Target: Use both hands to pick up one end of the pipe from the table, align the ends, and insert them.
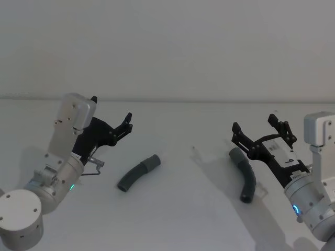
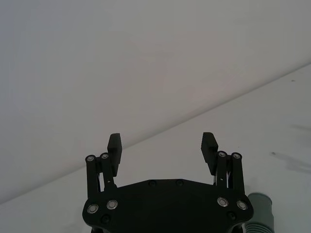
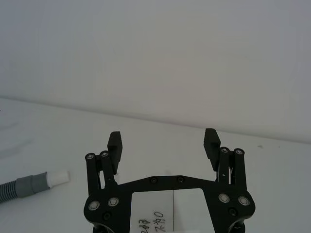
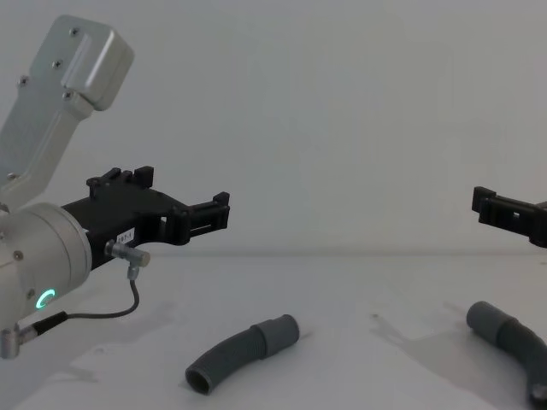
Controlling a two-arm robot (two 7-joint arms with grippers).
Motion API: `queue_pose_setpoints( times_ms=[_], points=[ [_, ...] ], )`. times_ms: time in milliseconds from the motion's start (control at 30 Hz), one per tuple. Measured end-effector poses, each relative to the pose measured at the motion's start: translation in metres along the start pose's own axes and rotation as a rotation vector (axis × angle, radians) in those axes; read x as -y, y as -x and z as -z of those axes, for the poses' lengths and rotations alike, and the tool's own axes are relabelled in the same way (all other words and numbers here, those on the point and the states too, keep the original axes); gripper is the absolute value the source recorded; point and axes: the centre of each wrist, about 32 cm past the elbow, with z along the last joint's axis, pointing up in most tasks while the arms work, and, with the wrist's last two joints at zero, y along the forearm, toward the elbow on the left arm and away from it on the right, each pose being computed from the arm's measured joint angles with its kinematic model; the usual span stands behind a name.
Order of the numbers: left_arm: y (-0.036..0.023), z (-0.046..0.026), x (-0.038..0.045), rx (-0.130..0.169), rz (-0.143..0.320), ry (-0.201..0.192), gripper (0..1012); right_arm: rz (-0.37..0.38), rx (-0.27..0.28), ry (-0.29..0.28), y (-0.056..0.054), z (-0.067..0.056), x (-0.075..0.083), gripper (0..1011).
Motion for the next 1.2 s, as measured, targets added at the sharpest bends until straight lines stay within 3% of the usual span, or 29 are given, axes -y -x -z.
queue_pose_setpoints(
  times_ms=[900, 1200],
  points=[
    [0.0001, 0.0000, 0.0000, 0.000, 0.000, 0.000, 1001, 0.000, 0.000, 0.000, 0.0000, 0.0000, 0.0000, 1000],
    [-0.0005, -0.0019, -0.0014, 0.001, 0.053, -0.020, 1001, 0.000, 0.000, 0.000, 0.0000, 0.0000, 0.0000, 1000]
  ],
)
